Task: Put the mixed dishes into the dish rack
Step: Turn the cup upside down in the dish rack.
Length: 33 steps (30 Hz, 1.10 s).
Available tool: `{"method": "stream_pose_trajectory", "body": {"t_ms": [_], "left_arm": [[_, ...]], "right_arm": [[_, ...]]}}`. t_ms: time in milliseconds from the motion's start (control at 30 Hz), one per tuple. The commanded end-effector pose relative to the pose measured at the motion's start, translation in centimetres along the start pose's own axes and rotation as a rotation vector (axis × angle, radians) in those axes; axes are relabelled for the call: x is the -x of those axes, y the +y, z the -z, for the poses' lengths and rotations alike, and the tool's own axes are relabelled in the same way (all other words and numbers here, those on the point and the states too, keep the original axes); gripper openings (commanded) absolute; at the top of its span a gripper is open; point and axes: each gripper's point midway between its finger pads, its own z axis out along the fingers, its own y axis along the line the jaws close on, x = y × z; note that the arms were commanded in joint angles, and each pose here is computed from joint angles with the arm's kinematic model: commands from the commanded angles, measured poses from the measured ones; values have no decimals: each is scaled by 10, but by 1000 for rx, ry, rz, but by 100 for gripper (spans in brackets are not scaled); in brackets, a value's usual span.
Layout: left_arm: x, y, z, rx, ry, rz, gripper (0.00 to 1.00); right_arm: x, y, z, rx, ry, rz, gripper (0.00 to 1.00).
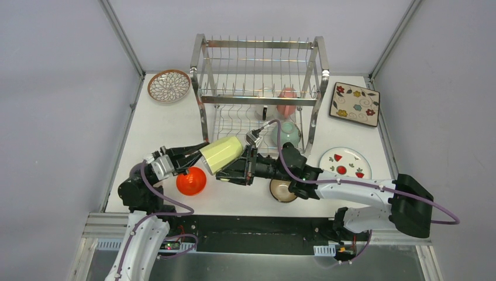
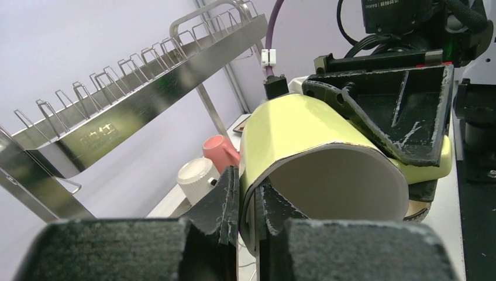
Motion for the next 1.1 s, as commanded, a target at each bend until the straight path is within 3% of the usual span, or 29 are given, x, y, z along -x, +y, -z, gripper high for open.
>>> {"method": "stream_pose_trajectory", "body": {"t_ms": [0,100,233,367,467,533,867,933,1067], "left_arm": [[9,-1,-3,6,-21,54,1],[9,3,-3,28,-17,71,17],[8,5,-4,42,5,97,45],[6,8,-4,49,41,107,58],[-4,20,-2,115,100,124,78],[-8,30,1,177,134,130,85],[-22,70,25,473,241,137,90],[-25,78,32,536,262,145,99],[-29,98,51,697,328,156,99]], "right_arm": [[8,26,2,97,-55,106,0],[11,23,3,92,-71,111,0],[13,18,3,66,-87,131,0],[17,4,6,-1,-107,167,0],[22,-14,11,-93,-140,197,0],[26,-25,14,-136,-157,218,0],[39,-53,18,-310,-174,369,0],[42,-59,20,-346,-180,386,0],[45,-68,16,-384,-175,385,0]]}}
